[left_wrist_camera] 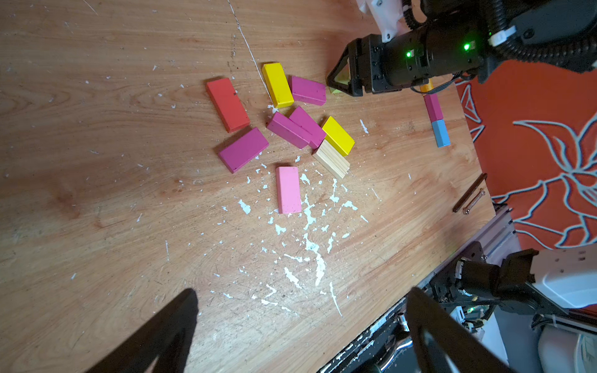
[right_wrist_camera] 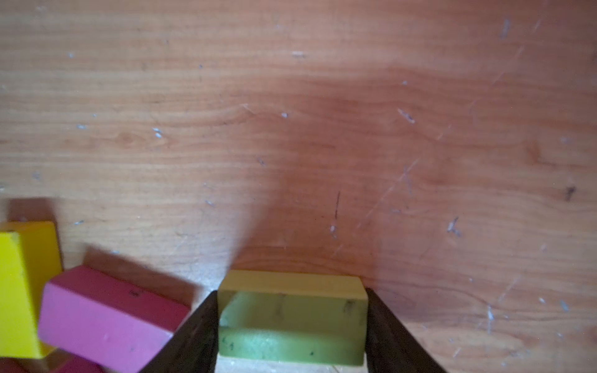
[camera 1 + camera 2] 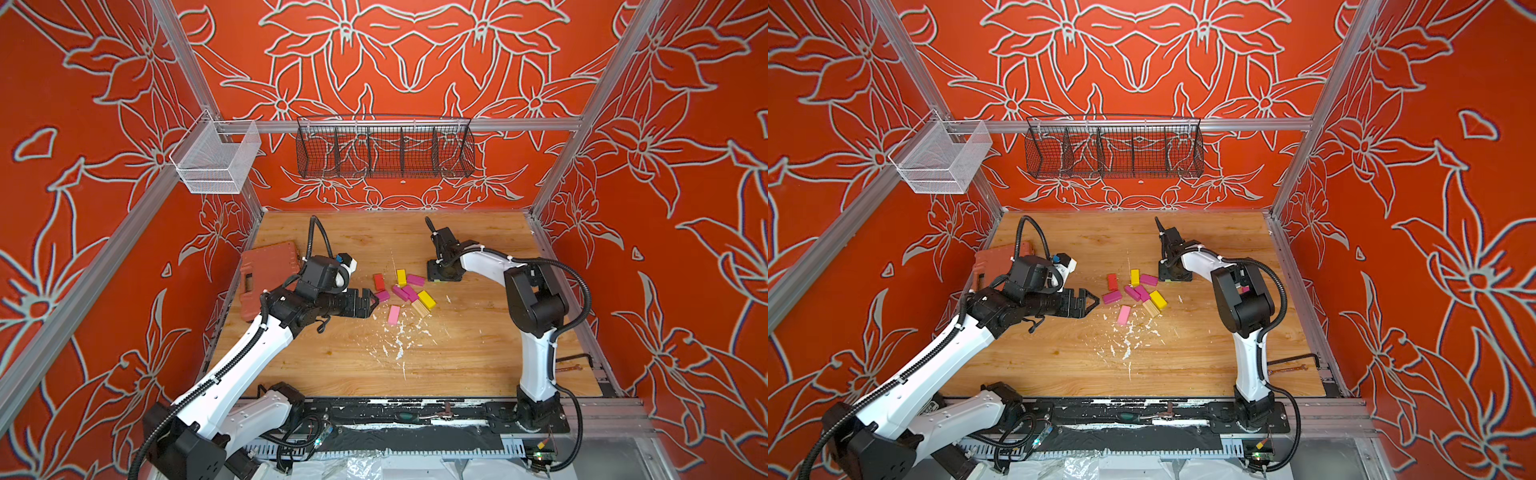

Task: Assemble the number 7 with building blocks
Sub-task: Adjust the building block at the center of the board.

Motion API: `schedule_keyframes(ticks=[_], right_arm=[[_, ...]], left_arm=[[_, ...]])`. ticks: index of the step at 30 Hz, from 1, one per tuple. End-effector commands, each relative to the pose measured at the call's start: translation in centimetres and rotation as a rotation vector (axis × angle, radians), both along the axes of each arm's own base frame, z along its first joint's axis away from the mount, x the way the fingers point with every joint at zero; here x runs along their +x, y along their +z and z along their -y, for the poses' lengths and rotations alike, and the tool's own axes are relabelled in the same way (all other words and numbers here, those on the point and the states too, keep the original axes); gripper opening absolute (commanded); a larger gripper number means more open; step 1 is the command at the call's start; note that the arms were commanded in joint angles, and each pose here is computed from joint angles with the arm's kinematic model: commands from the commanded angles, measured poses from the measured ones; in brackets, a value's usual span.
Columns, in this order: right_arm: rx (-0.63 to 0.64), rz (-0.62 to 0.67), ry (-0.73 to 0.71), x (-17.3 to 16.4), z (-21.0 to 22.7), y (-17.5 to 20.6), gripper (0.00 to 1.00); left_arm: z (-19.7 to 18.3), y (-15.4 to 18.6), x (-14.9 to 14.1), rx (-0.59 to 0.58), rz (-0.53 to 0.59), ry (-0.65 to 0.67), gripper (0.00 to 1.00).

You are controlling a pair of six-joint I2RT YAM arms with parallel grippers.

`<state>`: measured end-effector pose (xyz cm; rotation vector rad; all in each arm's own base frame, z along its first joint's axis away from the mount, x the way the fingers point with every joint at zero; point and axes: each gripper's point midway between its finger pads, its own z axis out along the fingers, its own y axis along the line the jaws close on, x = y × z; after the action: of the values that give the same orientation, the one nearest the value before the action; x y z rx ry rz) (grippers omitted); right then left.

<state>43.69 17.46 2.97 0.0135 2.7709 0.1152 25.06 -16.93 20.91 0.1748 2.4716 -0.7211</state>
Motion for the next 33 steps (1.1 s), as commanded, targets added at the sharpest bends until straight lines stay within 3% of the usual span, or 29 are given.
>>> schedule_keyframes(ticks=[1,16,33], right_arm=[[-0.022,0.011,-0.013,0.9,-0.3,0.0,0.68],[-0.056,0.017,0.045,1.8,-0.3,0.6,0.66],[-0.065,-0.019,-0.016,1.3,5.3,0.2,0.66]], left_arm=[[0.2,0.2,-0.1,-0.012,0.009,-0.004,0.98],[0.1,0.2,0.0,-0.007,0.012,0.000,0.98],[0.1,-0.1,0.0,-0.003,0.004,0.002,0.98]])
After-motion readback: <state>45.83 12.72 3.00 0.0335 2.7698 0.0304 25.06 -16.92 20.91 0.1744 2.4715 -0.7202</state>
